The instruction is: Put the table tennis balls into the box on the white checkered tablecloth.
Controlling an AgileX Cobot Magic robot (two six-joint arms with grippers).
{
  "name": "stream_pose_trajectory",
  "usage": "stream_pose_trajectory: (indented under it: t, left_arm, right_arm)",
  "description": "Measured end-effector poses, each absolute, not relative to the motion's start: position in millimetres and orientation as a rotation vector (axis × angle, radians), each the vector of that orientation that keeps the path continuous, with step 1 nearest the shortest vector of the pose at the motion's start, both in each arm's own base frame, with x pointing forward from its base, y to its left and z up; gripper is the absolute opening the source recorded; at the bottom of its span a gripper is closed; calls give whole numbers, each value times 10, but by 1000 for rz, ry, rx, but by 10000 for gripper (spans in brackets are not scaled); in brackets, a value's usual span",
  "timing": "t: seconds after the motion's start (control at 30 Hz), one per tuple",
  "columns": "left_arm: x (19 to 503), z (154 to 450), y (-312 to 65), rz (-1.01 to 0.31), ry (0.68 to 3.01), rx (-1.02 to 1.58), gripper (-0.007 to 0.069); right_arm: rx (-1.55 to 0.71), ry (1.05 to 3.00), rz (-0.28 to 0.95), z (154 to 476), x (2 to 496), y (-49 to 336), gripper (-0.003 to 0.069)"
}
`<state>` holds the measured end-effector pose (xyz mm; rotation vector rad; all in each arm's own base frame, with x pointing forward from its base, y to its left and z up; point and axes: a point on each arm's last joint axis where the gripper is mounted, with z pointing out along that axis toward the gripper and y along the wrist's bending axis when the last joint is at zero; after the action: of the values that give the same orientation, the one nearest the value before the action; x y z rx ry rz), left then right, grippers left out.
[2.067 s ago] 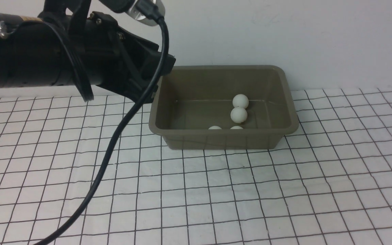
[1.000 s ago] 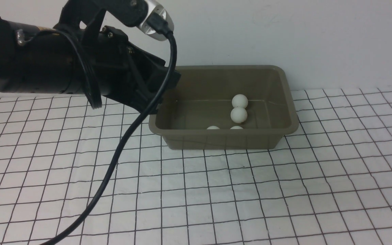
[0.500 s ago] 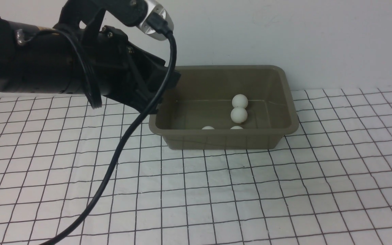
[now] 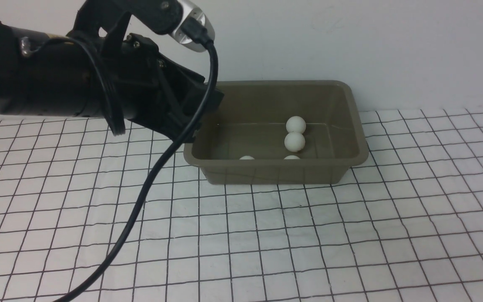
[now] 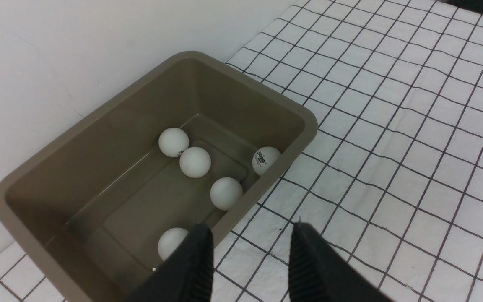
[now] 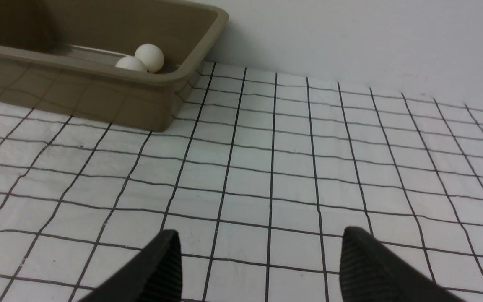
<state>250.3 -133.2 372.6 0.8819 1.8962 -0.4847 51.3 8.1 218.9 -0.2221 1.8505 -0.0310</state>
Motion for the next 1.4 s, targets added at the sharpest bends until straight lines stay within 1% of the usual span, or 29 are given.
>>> stream_pose_trajectory:
  t: [0.2,0.47,0.83,0.97,1.13,1.4]
  left_arm:
    - [2489,3716,-1337,-496,1906,897,237]
    - [2485,3714,-1339,-501,1908,899,237]
    - [2487,3713,-1341,-503,1909,898,237]
    - [2487,3713,-1341,-503,1909,898,237]
    - [2487,3713,-1341,-503,1909,898,237]
    - [2485,3719,-1347,-520,1908,887,237]
  right_arm:
    - [-214,1835,-33,2154,513,79,462]
    - [-187,1826,9,2127,523,91,462]
    - [-174,1844,9,1780,520,84,462]
    - [-177,1825,-10,1783,526,76,462]
    - [-220,1808,-87,1787,531,49,462]
    - [-222,1807,-91,1787,532,48,462]
